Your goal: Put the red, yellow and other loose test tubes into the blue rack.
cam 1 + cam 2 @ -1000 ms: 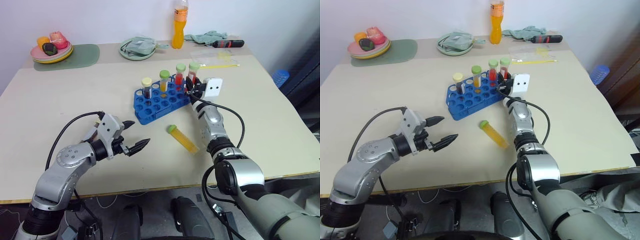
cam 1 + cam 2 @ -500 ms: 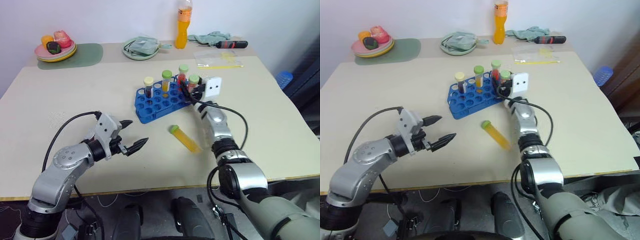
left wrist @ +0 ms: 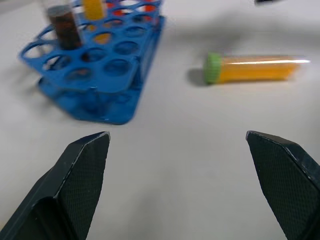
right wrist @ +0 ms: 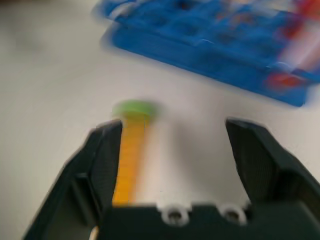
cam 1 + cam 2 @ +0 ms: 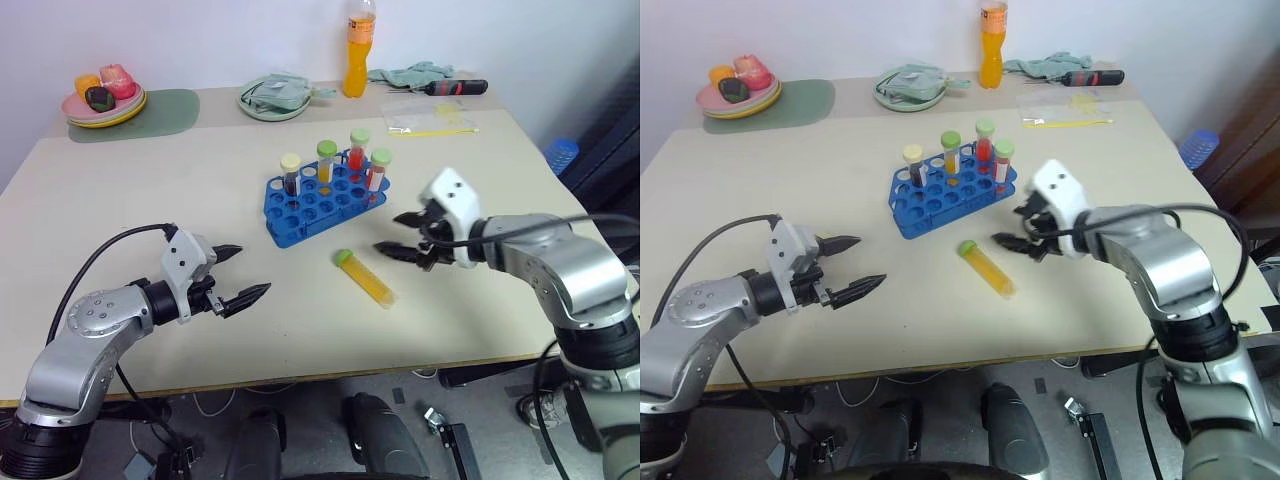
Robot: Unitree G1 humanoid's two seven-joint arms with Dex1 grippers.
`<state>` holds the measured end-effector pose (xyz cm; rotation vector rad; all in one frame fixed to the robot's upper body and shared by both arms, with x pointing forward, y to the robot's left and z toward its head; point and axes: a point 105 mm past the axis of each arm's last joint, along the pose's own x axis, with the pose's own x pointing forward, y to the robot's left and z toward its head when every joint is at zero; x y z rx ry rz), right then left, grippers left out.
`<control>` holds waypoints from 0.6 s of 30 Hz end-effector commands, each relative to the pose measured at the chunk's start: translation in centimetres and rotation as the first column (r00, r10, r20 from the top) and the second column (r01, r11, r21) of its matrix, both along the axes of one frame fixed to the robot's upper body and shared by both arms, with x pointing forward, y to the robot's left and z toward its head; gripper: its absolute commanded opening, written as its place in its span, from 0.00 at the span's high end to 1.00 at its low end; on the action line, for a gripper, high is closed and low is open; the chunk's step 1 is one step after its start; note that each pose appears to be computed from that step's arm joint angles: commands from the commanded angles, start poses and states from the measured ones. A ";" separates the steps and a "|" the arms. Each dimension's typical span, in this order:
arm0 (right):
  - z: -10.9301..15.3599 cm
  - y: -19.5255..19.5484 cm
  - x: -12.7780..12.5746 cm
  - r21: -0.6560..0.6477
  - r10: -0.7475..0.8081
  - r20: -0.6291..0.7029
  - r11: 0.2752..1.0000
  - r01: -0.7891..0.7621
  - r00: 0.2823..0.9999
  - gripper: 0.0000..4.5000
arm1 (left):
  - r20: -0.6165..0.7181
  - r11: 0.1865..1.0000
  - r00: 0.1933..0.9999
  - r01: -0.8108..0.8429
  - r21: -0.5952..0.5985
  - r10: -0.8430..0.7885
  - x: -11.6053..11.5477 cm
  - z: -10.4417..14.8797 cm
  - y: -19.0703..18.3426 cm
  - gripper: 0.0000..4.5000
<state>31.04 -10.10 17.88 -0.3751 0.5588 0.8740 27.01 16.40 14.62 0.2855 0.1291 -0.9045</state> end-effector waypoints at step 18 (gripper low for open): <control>-4.0 1.0 2.4 -0.252 -0.320 -0.150 0.928 0.276 0.936 0.48 | 0.023 0.999 0.999 0.033 -0.007 -0.033 -1.3 -0.6 -1.5 0.00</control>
